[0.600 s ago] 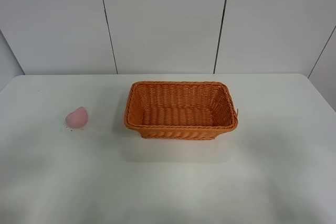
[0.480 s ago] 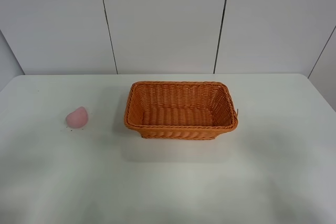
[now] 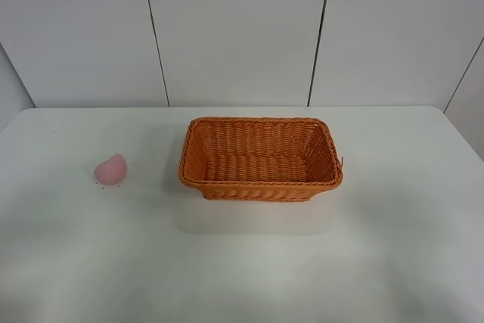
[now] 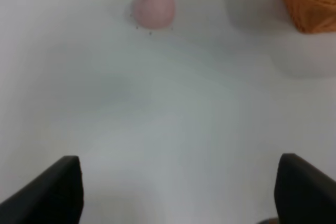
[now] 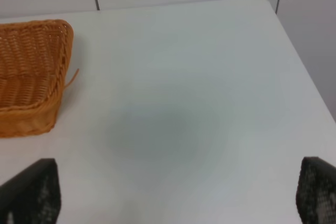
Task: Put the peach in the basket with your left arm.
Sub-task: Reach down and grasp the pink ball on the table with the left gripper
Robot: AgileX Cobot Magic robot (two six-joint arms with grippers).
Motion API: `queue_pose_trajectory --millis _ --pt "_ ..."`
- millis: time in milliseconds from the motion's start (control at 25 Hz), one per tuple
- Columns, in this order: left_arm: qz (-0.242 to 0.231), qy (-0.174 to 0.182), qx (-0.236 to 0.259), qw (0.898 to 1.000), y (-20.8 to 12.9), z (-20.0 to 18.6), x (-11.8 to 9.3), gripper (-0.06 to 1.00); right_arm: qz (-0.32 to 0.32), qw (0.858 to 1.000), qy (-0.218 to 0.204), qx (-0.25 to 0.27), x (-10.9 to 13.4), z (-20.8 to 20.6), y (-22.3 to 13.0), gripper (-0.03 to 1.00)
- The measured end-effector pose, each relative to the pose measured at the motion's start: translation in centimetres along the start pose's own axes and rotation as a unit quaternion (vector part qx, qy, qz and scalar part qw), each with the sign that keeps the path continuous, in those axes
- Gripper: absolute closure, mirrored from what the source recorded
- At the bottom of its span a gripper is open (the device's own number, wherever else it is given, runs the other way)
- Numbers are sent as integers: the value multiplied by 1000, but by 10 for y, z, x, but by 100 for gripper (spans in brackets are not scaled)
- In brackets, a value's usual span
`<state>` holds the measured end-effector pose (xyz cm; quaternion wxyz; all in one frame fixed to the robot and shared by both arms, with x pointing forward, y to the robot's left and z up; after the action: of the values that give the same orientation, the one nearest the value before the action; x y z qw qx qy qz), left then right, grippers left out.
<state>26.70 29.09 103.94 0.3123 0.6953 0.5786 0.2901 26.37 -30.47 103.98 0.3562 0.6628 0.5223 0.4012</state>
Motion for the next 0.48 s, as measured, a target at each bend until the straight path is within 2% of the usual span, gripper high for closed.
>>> queue_pose_trajectory --millis 240,480 --pt "-9 -10 94 996 56 32 10 10 0 1000 0 0 0 0 0 27" --pt "-19 -14 156 987 112 103 23 10 0 1000 0 0 0 0 0 27"
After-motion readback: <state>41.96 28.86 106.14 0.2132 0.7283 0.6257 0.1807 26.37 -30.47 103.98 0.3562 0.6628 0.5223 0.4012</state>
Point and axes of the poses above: a point on each arm's last joint axis where the gripper is mounted, z pointing out along that axis toward the gripper, x along the wrist's bending axis when the last joint is at zero, y = z × x, the point moved 3 cm from there along z, pointing out along that axis toward the gripper, and after that the axes turned 5 degrees about z, right-handed, at the moved point
